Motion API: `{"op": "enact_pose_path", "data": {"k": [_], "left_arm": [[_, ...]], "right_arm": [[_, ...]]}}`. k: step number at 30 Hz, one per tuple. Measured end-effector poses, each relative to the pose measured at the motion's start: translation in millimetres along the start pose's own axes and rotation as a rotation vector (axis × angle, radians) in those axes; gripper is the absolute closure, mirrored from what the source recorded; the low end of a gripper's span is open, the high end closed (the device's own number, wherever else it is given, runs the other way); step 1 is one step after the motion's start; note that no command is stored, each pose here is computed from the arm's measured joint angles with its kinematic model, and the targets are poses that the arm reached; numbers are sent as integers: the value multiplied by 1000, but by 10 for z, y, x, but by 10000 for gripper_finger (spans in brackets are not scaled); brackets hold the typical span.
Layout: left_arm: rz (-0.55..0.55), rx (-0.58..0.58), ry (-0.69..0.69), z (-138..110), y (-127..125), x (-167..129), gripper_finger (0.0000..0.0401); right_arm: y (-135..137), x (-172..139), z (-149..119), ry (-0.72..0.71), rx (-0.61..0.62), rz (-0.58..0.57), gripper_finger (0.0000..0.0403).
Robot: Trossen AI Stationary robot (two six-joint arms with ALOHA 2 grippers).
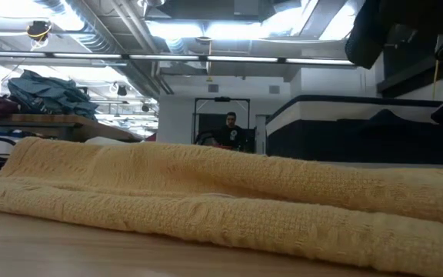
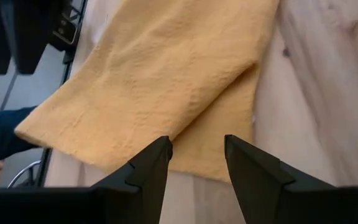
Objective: Fold towel
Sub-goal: Fold the yellow towel
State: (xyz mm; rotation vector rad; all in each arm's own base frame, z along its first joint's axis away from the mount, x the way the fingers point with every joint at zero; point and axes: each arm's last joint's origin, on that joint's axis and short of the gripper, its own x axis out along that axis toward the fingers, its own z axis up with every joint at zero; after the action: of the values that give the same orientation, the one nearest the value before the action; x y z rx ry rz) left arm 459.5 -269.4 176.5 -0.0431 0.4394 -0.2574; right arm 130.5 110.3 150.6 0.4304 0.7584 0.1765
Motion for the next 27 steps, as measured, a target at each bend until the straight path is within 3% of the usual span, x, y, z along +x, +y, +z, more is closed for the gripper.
{"op": "enact_pose_path", "data": {"k": [7, 13, 19, 27], "left_arm": [[5, -97, 37, -2, -6, -8, 220], [-18, -143, 51, -8, -9, -7, 209], [-55, -87, 58, -9, -108, -32, 208], [-19, -9, 89, -45, -142, -53, 211]], "right_arm": [[11, 0, -12, 42, 2, 38, 232], [8, 28, -34, 72, -6, 40, 193], [34, 86, -54, 124, -2, 66, 155], [49, 215, -83, 168, -4, -1, 148]]}}
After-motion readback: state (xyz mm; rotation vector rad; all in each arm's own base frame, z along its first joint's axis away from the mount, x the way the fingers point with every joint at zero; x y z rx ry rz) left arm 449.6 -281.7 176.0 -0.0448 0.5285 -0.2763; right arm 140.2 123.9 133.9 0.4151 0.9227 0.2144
